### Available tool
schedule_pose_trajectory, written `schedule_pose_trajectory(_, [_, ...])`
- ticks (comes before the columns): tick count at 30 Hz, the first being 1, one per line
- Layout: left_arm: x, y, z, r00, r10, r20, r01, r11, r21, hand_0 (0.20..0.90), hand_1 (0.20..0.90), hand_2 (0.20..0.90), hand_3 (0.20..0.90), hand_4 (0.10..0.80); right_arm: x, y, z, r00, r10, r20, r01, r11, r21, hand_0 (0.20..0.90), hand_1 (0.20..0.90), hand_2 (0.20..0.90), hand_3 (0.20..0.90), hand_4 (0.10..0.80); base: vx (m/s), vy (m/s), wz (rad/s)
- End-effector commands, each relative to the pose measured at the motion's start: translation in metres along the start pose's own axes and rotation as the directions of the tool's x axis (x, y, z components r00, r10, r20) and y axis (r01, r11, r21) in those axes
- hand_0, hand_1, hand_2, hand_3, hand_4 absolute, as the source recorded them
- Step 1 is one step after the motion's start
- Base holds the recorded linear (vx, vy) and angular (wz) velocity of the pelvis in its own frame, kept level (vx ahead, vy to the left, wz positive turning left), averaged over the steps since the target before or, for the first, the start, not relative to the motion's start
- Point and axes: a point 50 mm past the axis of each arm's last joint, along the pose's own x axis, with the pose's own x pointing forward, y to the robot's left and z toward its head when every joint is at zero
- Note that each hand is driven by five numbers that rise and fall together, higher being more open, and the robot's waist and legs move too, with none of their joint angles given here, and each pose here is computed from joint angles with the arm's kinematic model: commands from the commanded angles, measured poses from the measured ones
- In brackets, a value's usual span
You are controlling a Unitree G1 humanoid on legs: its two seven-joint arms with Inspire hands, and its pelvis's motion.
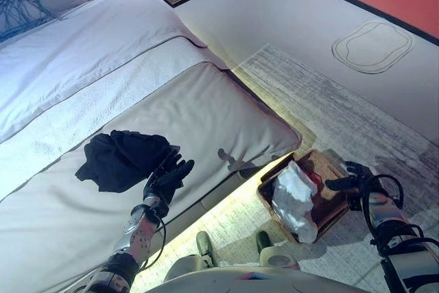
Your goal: Pick up the clothes from the bed and place them into the basket
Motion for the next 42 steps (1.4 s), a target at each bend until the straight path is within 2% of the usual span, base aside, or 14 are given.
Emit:
schedule_pose_trajectory(1, [0.012,-0.021,0.026,0.986,-0.103,0.132,0.099,0.994,0.039,0.9,0.9,0.9,0.9,0.8,-0.002,-0.034,0.07,0.948,-0.156,0.279,0.171,0.985,-0.03,0.9,0.9,0.9,0.9,0.8,0.0,0.0,0.0])
schedule_pose_trajectory(6, [0.011,-0.021,0.022,0.985,-0.098,0.142,0.097,0.995,0.01,0.9,0.9,0.9,0.9,0.8,-0.017,-0.041,0.116,0.855,-0.226,0.467,0.268,0.963,-0.023,0.9,0.9,0.9,0.9,0.8,-0.002,0.041,0.0])
schedule_pose_trajectory(11, [0.009,-0.024,0.017,0.984,-0.093,0.152,0.094,0.996,-0.001,0.9,0.9,0.9,0.9,0.8,-0.05,-0.044,0.181,0.66,-0.26,0.705,0.398,0.917,-0.034,0.9,0.9,0.9,0.9,0.8,0.005,0.057,0.03])
schedule_pose_trajectory(16, [0.012,-0.037,0.017,0.981,-0.114,0.16,0.102,0.991,0.081,0.9,0.9,0.9,0.9,0.8,-0.077,-0.035,0.238,0.496,-0.227,0.838,0.508,0.859,-0.068,0.9,0.9,0.9,0.9,0.8,-0.048,0.057,0.21])
schedule_pose_trajectory(21, [0.014,-0.054,0.027,0.963,-0.193,0.188,0.143,0.958,0.25,0.9,0.9,0.9,0.9,0.8,-0.102,-0.038,0.295,0.354,-0.191,0.916,0.638,0.765,-0.087,0.9,0.9,0.9,0.9,0.8,-0.112,0.066,0.34])
schedule_pose_trajectory(25, [0.013,-0.056,0.036,0.954,-0.216,0.209,0.146,0.94,0.308,0.9,0.9,0.9,0.9,0.8,-0.113,-0.033,0.318,0.304,-0.151,0.941,0.676,0.73,-0.101,0.9,0.9,0.9,0.9,0.8,-0.098,0.021,0.4])
schedule_pose_trajectory(32, [0.01,-0.05,0.045,0.95,-0.212,0.231,0.133,0.939,0.316,0.9,0.9,0.9,0.9,0.8,-0.135,-0.011,0.354,0.286,-0.082,0.955,0.702,0.697,-0.15,0.9,0.9,0.9,0.9,0.8,-0.072,-0.02,0.6])
schedule_pose_trajectory(36, [0.006,-0.05,0.05,0.941,-0.244,0.236,0.158,0.93,0.331,0.9,0.9,0.9,0.9,0.8,-0.142,-0.007,0.364,0.291,-0.114,0.95,0.72,0.68,-0.139,0.9,0.9,0.9,0.9,0.8,0.048,-0.028,0.57])
schedule_pose_trajectory(42, [-0.003,-0.056,0.06,0.921,-0.299,0.251,0.207,0.919,0.336,0.9,0.9,0.9,0.9,0.8,-0.15,-0.021,0.379,0.278,-0.179,0.944,0.753,0.65,-0.099,0.9,0.9,0.9,0.9,0.8,0.047,0.018,0.42])
